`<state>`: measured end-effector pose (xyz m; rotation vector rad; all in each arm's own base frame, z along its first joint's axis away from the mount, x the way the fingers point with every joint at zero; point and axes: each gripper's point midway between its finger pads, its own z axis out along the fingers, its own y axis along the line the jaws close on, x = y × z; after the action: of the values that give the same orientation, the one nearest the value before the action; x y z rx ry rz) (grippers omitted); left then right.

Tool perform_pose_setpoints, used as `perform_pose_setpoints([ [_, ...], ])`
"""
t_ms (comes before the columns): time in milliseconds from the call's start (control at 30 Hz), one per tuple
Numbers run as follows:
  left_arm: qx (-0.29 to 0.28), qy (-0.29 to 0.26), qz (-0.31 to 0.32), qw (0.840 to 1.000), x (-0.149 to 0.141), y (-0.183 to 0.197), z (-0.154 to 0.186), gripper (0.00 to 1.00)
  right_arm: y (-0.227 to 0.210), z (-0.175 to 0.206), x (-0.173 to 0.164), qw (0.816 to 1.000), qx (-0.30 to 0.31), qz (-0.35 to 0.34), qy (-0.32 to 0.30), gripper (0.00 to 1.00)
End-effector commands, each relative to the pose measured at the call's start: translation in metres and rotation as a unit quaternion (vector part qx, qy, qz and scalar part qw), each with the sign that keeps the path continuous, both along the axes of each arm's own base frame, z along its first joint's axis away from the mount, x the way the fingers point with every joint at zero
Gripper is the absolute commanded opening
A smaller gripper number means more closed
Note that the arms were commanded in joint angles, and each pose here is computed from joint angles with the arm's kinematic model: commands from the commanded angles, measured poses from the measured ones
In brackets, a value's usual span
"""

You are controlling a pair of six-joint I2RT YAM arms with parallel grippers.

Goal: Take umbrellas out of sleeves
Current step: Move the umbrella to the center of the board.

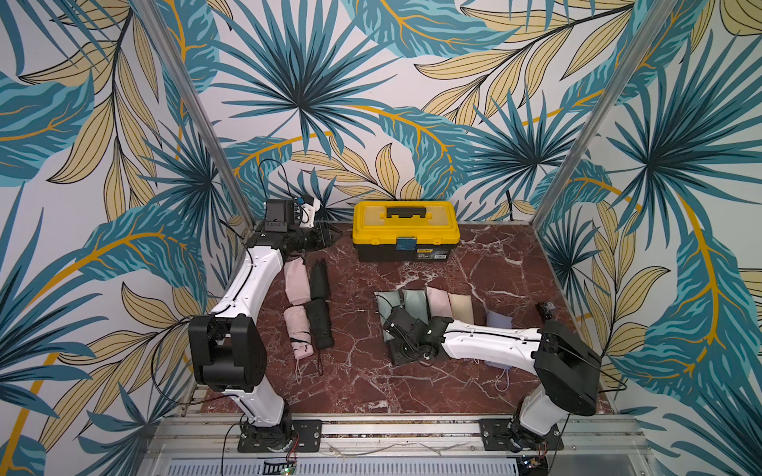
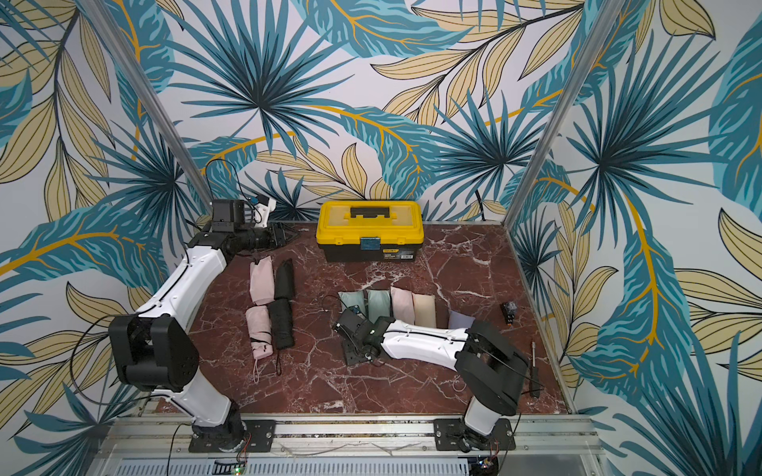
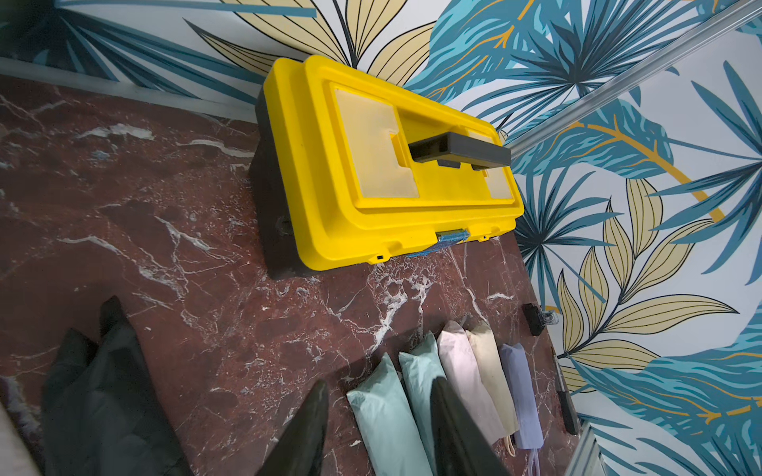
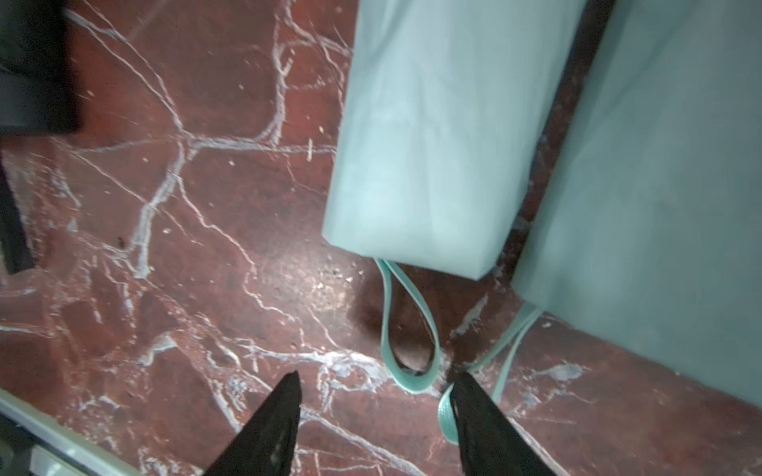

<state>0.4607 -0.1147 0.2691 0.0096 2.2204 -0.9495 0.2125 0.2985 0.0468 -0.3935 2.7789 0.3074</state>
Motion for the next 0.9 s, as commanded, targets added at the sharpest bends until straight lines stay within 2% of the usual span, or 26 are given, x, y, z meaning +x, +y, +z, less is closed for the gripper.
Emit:
perform_pose_setpoints([
  [0,-0.006,-0.027,-0.006,1.000,0.003,0.001,0.021,0.42,-0.005,-0.001,-0.003,1.000,-0.004,-0.007,-0.002,0.60],
  [400,-0.002,-0.031,-0.003,1.000,0.004,0.004,0.021,0.42,-0.011,-0.019,0.008,0.998,-0.065,-0.002,-0.012,0.53],
  [767,-0.004,-0.028,0.002,1.000,0.006,0.008,0.020,0.42,-0.012,-0.038,0.007,0.997,-0.077,-0.006,-0.001,0.38],
  [867,-0.006,-0.028,0.001,1.000,0.006,0.009,0.020,0.42,-0.014,-0.039,0.005,0.996,-0.085,-0.005,0.000,0.37],
])
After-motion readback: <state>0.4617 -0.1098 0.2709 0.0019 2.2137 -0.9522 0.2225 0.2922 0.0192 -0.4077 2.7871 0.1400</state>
